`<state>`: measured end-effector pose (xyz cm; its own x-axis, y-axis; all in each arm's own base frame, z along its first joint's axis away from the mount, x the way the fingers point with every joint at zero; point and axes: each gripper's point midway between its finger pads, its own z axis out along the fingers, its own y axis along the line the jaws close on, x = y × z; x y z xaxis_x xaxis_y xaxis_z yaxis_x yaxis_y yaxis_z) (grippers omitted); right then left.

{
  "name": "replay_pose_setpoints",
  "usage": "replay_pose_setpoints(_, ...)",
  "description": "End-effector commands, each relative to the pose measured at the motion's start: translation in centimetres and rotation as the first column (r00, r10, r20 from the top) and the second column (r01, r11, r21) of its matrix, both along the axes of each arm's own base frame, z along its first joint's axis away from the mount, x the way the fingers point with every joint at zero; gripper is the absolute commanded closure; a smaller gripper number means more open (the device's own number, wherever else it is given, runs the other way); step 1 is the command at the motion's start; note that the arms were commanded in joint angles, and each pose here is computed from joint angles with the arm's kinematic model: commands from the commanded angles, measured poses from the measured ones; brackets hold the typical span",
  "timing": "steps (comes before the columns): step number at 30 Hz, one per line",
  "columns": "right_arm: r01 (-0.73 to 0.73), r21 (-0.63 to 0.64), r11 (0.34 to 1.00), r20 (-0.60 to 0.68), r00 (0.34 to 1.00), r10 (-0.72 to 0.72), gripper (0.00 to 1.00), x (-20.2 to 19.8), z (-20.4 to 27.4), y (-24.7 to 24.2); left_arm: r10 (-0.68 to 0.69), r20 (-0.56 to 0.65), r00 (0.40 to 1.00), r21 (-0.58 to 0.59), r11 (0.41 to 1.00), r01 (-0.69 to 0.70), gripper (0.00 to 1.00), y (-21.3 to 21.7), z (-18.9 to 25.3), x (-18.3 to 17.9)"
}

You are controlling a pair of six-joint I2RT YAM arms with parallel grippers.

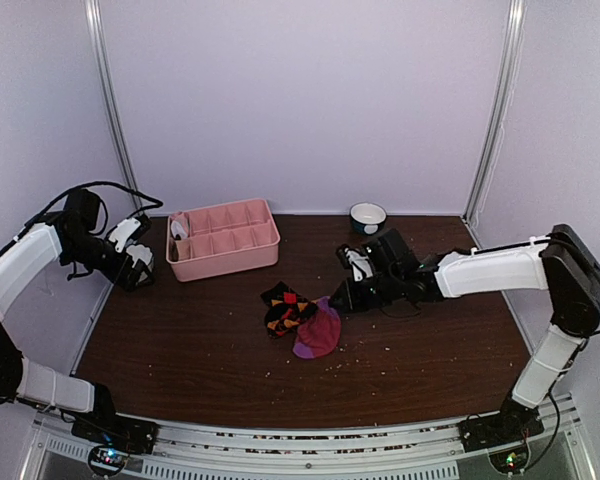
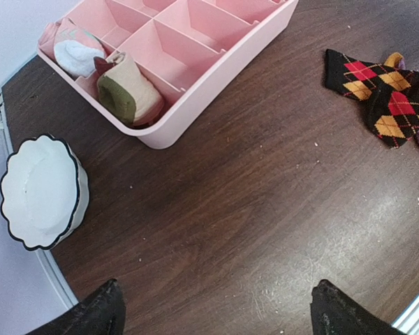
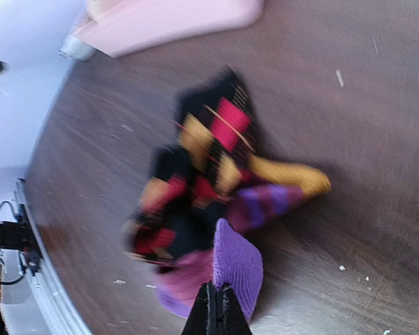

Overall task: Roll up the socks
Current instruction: Pick up the sock from the center of the board, then flatten out the sock at the center of the board.

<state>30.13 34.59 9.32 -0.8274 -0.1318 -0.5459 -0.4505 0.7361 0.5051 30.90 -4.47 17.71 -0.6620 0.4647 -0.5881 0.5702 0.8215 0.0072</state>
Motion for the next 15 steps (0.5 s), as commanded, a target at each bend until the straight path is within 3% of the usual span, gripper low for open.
replay_pose_setpoints(1,-0.041,0.063,0.997,0.195,0.980,0.028,1.00,-0.2,10.6,1.5,-0.017,0.018,1.000,-0.033,0.999,0.017,0.02,-0.5,0.8,0.1)
replay_pose_setpoints(7,-0.110,0.057,0.992,0.280,0.956,0.090,1.00,-2.7,16.8,3.0,-0.033,0.028,0.999,-0.041,0.999,0.034,0.02,-0.8,1.0,-0.2)
replay_pose_setpoints(15,-0.272,0.061,0.960,0.352,0.906,0.234,1.00,-9.8,22.3,5.3,-0.056,0.036,0.998,-0.046,0.997,0.057,0.02,-1.0,1.1,-0.2)
